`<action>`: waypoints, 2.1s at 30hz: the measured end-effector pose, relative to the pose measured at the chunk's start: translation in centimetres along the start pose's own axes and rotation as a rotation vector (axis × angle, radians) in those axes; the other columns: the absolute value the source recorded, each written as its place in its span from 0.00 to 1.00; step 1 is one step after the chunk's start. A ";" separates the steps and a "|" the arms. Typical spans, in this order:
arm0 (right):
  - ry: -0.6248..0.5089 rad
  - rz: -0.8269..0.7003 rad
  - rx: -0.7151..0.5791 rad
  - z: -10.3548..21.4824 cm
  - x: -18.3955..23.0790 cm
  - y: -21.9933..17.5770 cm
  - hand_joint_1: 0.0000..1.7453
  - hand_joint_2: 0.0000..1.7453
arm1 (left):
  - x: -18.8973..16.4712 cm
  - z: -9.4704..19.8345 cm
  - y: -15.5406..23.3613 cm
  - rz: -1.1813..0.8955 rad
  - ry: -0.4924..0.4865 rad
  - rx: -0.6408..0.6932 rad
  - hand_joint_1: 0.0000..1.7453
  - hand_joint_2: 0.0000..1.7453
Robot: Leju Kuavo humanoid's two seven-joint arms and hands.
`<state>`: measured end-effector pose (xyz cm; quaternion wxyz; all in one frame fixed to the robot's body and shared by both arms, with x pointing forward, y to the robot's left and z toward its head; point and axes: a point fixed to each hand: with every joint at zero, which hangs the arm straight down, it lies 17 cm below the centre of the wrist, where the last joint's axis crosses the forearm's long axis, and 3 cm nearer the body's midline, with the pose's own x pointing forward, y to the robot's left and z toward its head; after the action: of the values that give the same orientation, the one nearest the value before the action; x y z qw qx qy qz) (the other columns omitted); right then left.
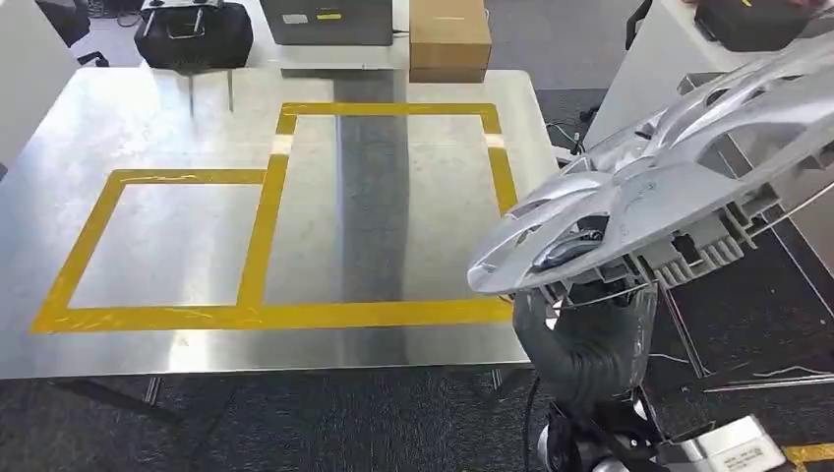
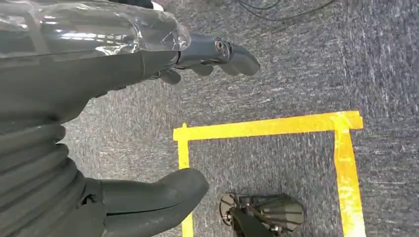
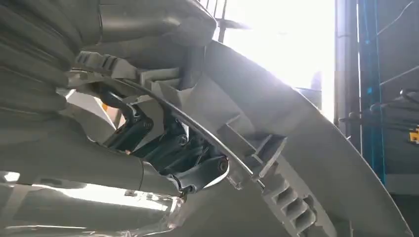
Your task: Take the parts from the cabinet and place them on the table.
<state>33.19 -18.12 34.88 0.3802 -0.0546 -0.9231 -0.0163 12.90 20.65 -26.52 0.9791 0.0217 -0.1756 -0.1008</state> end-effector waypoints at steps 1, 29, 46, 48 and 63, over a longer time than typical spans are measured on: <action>0.000 -0.001 0.001 0.0 0.0 0.0 1.00 1.00 | 0.0 0.0 0.0 0.000 0.000 0.000 0.00 1.00; 0.232 0.648 0.944 -5.4 -10.9 17.0 1.00 1.00 | 2.6 0.1 -2.3 -0.084 -0.005 -0.093 0.00 1.00; 0.467 1.393 1.209 -3.5 -29.0 12.4 1.00 1.00 | 3.0 0.5 -4.3 -0.158 -0.010 -0.140 0.00 1.00; 0.498 1.455 1.219 -3.4 -30.2 11.0 1.00 1.00 | 3.3 0.5 -4.6 -0.156 -0.031 -0.152 0.00 1.00; 0.534 1.566 1.226 -3.8 -32.5 8.2 0.00 0.00 | 3.6 0.9 -5.5 -0.160 -0.073 -0.183 0.00 0.00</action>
<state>59.66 -13.10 14.58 0.4396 -0.4322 -0.3639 0.6983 14.83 14.55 -24.93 0.9587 -0.0577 -0.1990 -0.1947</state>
